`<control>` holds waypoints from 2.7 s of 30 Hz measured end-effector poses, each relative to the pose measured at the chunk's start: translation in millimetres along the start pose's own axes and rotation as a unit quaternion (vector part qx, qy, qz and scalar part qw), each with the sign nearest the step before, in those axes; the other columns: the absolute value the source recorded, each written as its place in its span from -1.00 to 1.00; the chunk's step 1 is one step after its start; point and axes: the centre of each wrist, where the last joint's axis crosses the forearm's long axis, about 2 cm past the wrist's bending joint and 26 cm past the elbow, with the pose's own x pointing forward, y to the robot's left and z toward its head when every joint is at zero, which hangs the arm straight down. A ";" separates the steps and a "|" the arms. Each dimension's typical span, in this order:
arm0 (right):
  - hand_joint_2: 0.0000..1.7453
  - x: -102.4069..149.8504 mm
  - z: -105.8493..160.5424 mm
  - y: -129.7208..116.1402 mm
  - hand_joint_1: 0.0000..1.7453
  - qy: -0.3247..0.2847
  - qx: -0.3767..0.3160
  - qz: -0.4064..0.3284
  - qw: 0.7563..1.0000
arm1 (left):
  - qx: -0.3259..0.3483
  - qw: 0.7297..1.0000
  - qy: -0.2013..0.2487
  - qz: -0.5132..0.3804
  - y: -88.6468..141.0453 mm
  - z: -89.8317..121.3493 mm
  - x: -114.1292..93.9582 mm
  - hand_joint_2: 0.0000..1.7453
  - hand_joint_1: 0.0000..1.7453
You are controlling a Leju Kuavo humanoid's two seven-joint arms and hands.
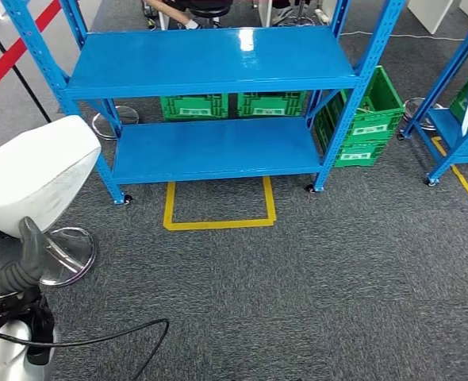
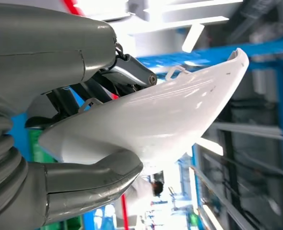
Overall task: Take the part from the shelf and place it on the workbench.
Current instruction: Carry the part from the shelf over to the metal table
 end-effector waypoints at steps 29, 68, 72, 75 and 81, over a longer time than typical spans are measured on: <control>-1.00 -11.7 -6.0 -13.0 -1.00 0.018 -0.002 -0.043 0.999 | -0.052 0.997 -0.001 0.063 4.9 4.5 -6.4 1.00 1.00; -1.00 -4.8 -6.8 -14.2 -1.00 0.006 -0.001 -0.057 0.998 | -0.103 0.992 -0.016 0.072 16.5 -7.5 -0.5 1.00 1.00; -1.00 -7.4 -6.4 -13.3 -1.00 0.007 0.001 -0.057 0.998 | -0.103 0.990 -0.015 0.092 14.7 -8.7 -0.4 1.00 1.00; -1.00 -6.3 -6.5 -13.4 -1.00 0.005 0.004 -0.058 0.998 | -0.104 0.990 -0.013 0.095 14.7 -9.1 -0.7 1.00 1.00; -1.00 -6.9 -6.2 -12.4 -1.00 0.006 0.013 -0.062 0.998 | -0.106 0.990 -0.009 0.096 14.6 -8.6 -1.8 1.00 1.00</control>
